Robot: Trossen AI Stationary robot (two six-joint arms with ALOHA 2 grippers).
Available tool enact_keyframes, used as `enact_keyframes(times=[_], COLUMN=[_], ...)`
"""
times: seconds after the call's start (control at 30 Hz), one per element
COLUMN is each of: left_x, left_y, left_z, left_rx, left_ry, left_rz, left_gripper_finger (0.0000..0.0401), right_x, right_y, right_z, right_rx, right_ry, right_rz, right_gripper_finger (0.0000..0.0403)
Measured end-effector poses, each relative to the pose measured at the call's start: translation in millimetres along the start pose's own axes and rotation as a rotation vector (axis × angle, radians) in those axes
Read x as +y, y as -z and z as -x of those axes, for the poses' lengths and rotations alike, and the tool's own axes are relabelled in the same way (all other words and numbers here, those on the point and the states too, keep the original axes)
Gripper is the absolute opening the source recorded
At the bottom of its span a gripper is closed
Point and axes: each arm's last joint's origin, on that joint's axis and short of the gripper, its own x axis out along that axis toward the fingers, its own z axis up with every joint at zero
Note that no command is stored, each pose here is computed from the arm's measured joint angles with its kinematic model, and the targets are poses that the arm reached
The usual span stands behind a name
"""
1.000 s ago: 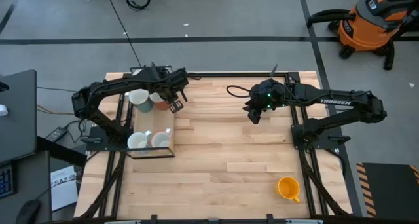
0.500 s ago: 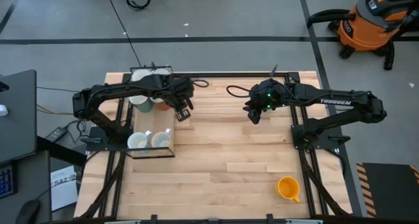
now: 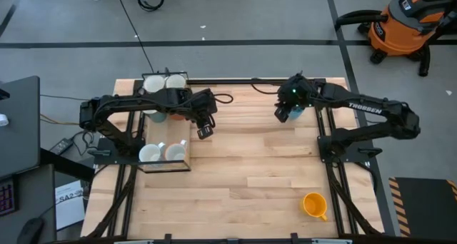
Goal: Place coffee mugs
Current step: Move the blue mug to the center of the table
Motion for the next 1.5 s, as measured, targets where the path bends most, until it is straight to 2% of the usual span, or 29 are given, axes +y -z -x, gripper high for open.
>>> enact_keyframes(times=[0.27,0.63,0.93,1.5], left_x=[0,0,0,0], left_y=[0,0,0,0], left_z=[0,0,0,0], left_rx=[0.0,0.0,-0.001,-0.002], left_ry=[0.0,0.0,0.0,0.0], left_rz=[-0.001,-0.001,0.0,0.0], left_gripper_finger=[0.0057,0.0057,0.0057,0.0057], right_x=[-36,-77,-91,-96], right_y=[8,30,41,72], right_z=[0,-9,-13,-37], right_rx=[0.119,0.249,0.276,0.307], right_ry=[0.209,0.309,0.278,0.267], right_rz=[0.055,0.033,-0.042,-0.055], right_gripper_finger=[0.0133,0.0133,0.0133,0.0132])
